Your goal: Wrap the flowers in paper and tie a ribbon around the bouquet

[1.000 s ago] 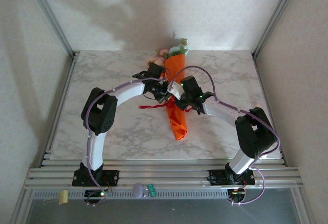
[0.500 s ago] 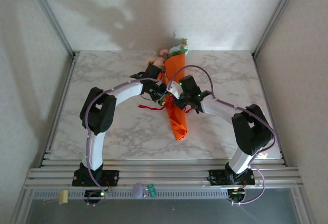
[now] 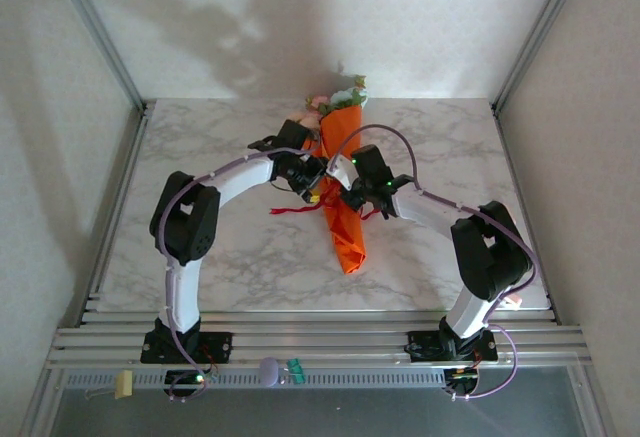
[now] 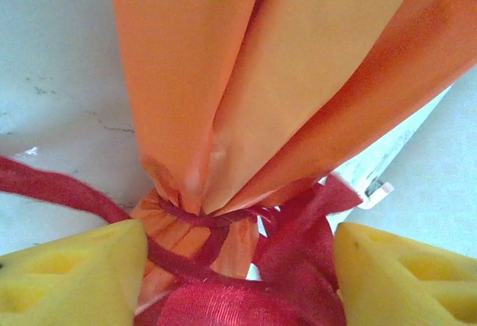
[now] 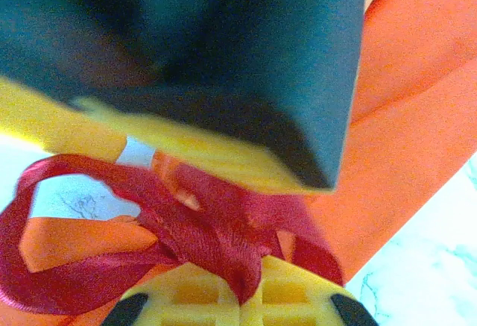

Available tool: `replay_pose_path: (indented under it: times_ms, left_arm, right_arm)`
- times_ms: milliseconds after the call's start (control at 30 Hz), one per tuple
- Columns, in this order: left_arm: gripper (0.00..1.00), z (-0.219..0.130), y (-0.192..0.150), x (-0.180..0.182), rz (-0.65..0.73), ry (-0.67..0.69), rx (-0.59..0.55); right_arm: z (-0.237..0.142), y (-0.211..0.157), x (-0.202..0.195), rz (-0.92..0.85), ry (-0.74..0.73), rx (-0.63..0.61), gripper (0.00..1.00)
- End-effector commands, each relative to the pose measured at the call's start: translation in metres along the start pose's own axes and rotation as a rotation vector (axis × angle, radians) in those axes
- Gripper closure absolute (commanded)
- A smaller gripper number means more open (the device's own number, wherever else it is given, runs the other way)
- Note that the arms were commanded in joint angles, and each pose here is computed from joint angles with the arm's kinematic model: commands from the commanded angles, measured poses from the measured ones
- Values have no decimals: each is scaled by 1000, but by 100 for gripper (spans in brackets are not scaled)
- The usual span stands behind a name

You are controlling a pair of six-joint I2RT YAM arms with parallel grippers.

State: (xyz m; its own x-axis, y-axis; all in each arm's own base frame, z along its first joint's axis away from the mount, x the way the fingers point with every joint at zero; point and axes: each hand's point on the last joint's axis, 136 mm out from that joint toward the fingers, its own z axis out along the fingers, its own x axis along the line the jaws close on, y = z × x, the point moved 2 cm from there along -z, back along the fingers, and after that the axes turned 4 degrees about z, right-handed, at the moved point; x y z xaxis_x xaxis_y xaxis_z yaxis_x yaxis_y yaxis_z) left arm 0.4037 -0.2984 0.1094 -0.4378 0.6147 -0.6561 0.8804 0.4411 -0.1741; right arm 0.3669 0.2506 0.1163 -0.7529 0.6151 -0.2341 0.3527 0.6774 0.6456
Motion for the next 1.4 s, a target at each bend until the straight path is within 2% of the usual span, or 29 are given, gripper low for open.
replay_pose_path:
  times_ms: [0, 100, 200, 333, 400, 467, 533, 700, 1000, 1367]
  left_arm:
    - [32, -23, 2, -24, 8, -60, -34]
    - [32, -30, 7, -18, -6, -28, -76]
    - [41, -42, 20, -16, -26, -50, -145]
    - [63, -38, 32, -29, -2, -104, -159]
    - [78, -35, 35, -37, 30, -102, -162]
    - [86, -31, 37, -48, 54, -140, -160]
    - [89, -23, 35, -59, 75, -179, -133]
    - [92, 2, 20, -72, 121, -205, -42]
    - [95, 14, 3, -69, 150, -205, 8]
    - [99, 16, -14, -36, 157, -122, 56]
  right_arm:
    - [-2, -3, 0, 10, 1, 15, 100]
    - [-3, -3, -1, 12, -1, 9, 100]
    - [-6, -2, 0, 12, -3, 0, 100]
    - [-11, -4, 1, 10, -3, -8, 100]
    - [-14, -4, 1, 9, -5, -14, 100]
    - [-17, -4, 2, 7, -5, -23, 100]
    - [-20, -4, 2, 4, -2, -29, 100]
    - [-22, -4, 6, 1, 13, -32, 100]
    - [-26, -6, 9, 6, 24, -40, 100]
    - [-30, 0, 5, 3, 6, -60, 100]
